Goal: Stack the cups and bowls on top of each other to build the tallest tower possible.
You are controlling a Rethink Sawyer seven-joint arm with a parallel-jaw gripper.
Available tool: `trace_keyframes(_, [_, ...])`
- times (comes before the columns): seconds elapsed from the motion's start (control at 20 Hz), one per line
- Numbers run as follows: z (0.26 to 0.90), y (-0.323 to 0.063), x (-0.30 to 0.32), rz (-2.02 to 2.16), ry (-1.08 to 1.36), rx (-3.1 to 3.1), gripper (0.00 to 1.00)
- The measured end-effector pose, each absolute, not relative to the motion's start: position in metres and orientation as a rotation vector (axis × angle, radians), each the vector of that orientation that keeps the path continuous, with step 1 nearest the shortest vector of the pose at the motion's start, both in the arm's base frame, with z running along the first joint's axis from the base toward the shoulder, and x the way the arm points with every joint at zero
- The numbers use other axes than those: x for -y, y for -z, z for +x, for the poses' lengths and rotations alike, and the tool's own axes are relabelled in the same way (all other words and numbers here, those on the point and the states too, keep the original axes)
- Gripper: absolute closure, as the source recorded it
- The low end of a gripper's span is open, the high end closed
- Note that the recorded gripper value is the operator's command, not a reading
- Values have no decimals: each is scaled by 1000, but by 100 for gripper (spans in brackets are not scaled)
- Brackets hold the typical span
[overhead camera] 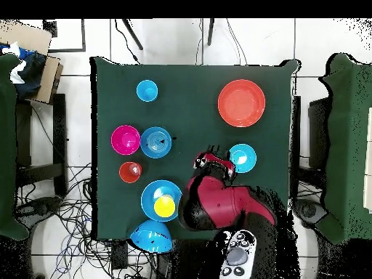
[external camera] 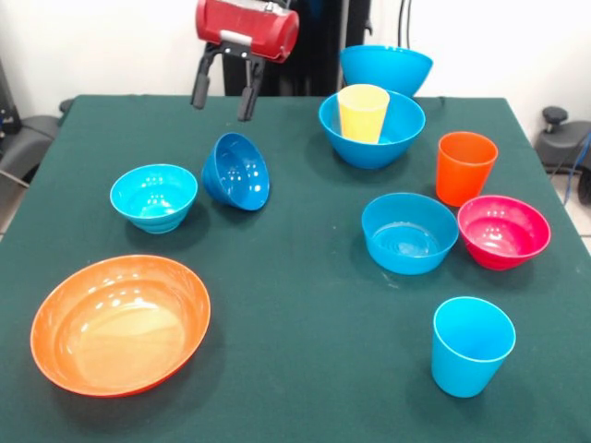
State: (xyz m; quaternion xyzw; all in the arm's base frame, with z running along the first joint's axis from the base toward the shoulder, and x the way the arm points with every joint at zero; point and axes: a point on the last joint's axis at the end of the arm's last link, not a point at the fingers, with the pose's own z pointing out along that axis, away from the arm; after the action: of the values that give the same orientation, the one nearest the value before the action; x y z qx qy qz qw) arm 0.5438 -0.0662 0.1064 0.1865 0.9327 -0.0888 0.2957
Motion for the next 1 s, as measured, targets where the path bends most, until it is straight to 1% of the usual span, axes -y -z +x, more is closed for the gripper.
trace_keyframes(0.4, [539,-99,97,607,273,-2514,0])
trace_keyframes(1.0, [561,-92,100,586,271,-2500,0])
